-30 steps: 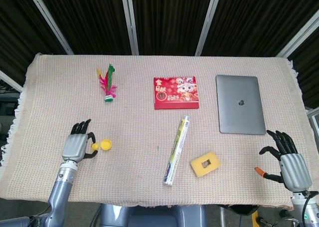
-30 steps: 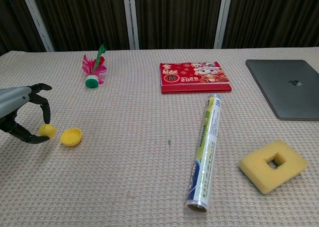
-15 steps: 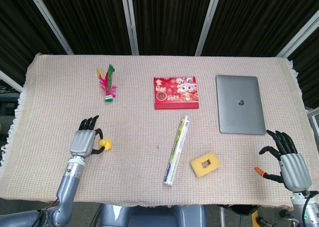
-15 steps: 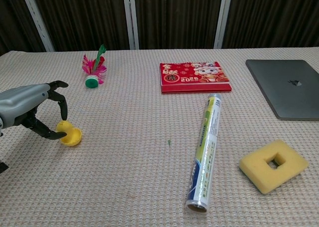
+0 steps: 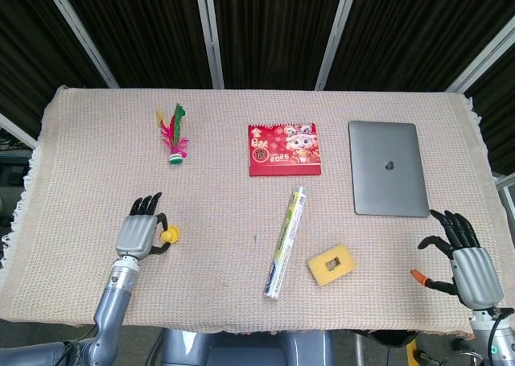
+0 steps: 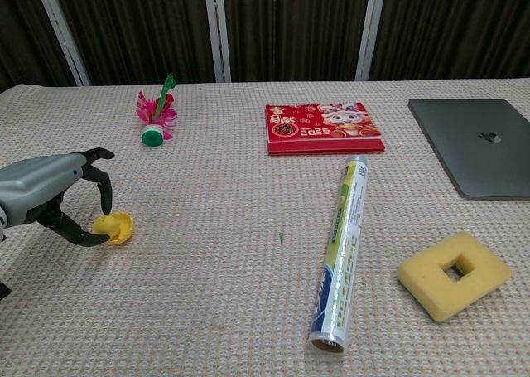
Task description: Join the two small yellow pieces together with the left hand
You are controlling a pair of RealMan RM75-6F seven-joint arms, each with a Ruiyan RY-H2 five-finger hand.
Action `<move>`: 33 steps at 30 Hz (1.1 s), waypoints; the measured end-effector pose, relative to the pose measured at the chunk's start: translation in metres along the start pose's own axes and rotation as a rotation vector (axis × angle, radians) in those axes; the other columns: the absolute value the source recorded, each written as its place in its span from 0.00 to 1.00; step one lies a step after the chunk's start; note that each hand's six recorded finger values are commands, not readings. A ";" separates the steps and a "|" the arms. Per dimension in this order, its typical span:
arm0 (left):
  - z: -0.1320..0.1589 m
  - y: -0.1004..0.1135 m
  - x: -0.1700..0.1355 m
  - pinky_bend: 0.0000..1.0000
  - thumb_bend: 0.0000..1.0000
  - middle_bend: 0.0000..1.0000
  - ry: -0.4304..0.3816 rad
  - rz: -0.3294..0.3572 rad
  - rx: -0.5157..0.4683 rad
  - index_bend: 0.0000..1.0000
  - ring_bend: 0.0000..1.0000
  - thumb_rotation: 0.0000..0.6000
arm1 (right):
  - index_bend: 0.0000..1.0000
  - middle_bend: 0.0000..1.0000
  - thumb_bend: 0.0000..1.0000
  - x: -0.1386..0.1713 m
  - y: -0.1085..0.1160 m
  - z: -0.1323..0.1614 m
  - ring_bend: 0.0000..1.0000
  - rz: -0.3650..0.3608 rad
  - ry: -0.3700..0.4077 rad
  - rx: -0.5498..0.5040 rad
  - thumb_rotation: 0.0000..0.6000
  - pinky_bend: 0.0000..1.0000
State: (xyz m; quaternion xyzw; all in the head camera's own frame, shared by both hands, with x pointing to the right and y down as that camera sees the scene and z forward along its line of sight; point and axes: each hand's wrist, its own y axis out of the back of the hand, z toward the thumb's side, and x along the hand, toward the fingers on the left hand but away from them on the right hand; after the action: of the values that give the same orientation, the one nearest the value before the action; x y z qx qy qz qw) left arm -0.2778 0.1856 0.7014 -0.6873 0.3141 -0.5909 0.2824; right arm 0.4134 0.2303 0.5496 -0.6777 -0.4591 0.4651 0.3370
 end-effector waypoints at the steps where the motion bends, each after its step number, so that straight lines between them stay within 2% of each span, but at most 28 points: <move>1: 0.000 0.000 0.000 0.00 0.32 0.00 0.001 0.000 0.001 0.54 0.00 1.00 | 0.48 0.07 0.00 0.000 0.000 0.000 0.00 0.000 -0.001 -0.001 1.00 0.00; 19: 0.008 -0.002 0.008 0.00 0.32 0.00 -0.002 0.015 -0.015 0.54 0.00 1.00 | 0.48 0.07 0.00 0.000 0.000 -0.001 0.00 0.002 -0.003 -0.007 1.00 0.00; 23: 0.010 -0.003 0.008 0.00 0.32 0.00 -0.007 0.014 -0.016 0.49 0.00 1.00 | 0.48 0.07 0.00 0.000 0.000 -0.001 0.00 0.003 -0.003 -0.007 1.00 0.00; 29: 0.011 -0.002 0.008 0.00 0.18 0.00 -0.015 0.022 -0.027 0.37 0.00 1.00 | 0.48 0.07 0.00 0.000 0.001 -0.001 0.00 0.001 -0.003 -0.008 1.00 0.00; 33: 0.009 -0.001 0.007 0.00 0.13 0.00 -0.012 0.021 -0.029 0.33 0.00 1.00 | 0.48 0.07 0.00 0.000 0.001 -0.001 0.00 0.001 -0.002 -0.007 1.00 0.00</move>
State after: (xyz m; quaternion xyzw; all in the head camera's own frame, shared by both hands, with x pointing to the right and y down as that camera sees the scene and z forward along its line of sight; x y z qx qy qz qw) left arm -0.2681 0.1808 0.7052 -0.6915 0.3283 -0.5792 0.2803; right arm 0.4141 0.2300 0.5493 -0.6786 -0.4608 0.4642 0.3341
